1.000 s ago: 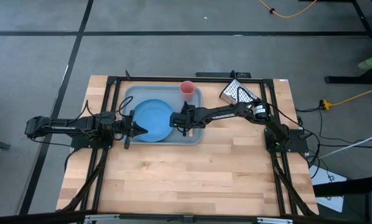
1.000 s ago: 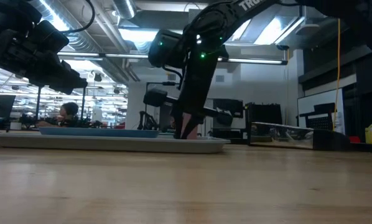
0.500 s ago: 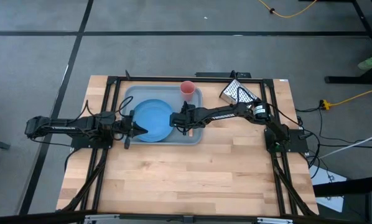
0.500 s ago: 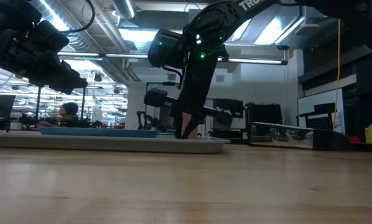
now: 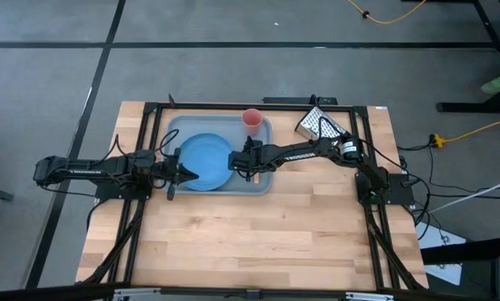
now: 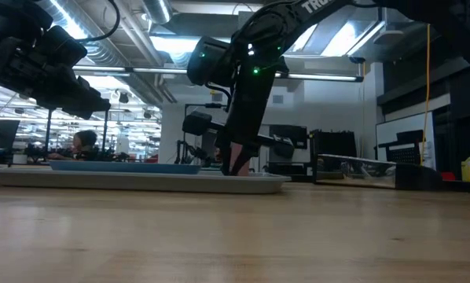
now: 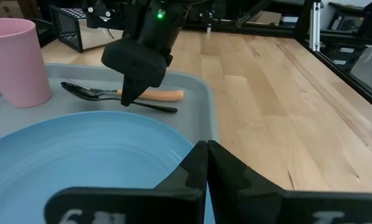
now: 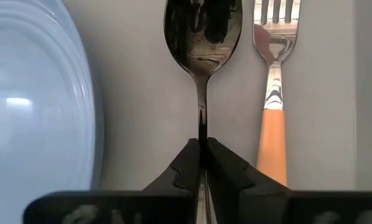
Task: Pick and place plate/cup/fork/spoon on tray
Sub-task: Put the black spoon to the left of the orange fork on the serving tray, then return to Home Position
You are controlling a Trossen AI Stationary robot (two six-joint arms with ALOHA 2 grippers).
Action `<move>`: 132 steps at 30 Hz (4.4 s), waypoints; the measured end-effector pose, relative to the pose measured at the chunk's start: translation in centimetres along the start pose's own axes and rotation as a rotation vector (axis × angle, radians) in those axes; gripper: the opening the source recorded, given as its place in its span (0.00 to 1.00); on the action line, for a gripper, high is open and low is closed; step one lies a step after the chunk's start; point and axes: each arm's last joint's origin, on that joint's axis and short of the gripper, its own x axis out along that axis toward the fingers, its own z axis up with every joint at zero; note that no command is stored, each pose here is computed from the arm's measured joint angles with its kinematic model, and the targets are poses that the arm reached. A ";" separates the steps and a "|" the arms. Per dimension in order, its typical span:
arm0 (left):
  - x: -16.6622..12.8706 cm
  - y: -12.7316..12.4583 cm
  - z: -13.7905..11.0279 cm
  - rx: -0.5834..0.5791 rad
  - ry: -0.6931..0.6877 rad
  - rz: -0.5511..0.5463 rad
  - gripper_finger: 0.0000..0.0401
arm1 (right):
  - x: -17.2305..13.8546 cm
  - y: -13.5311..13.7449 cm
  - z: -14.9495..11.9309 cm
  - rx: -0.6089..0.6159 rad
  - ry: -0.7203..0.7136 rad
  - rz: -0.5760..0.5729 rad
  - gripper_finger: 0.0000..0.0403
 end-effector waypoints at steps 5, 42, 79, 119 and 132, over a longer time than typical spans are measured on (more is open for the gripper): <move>0.0 0.0 0.0 0.000 0.000 0.000 0.00 | 0.0 0.0 0.0 0.000 0.000 0.000 0.07; 0.0 0.0 0.0 0.000 0.000 0.000 0.00 | -4.8 1.7 -0.4 -0.152 -0.086 0.102 0.15; 0.0 0.0 0.0 0.000 -0.001 0.000 0.00 | -12.7 -8.8 -14.8 -1.323 0.096 1.111 0.15; 0.0 0.0 0.0 0.000 -0.005 -0.001 0.00 | -10.3 -28.6 -6.8 -1.199 -0.197 1.343 0.15; 0.0 0.0 0.0 0.001 -0.006 -0.001 0.00 | -11.4 -30.1 -4.4 -1.188 -0.196 1.313 0.15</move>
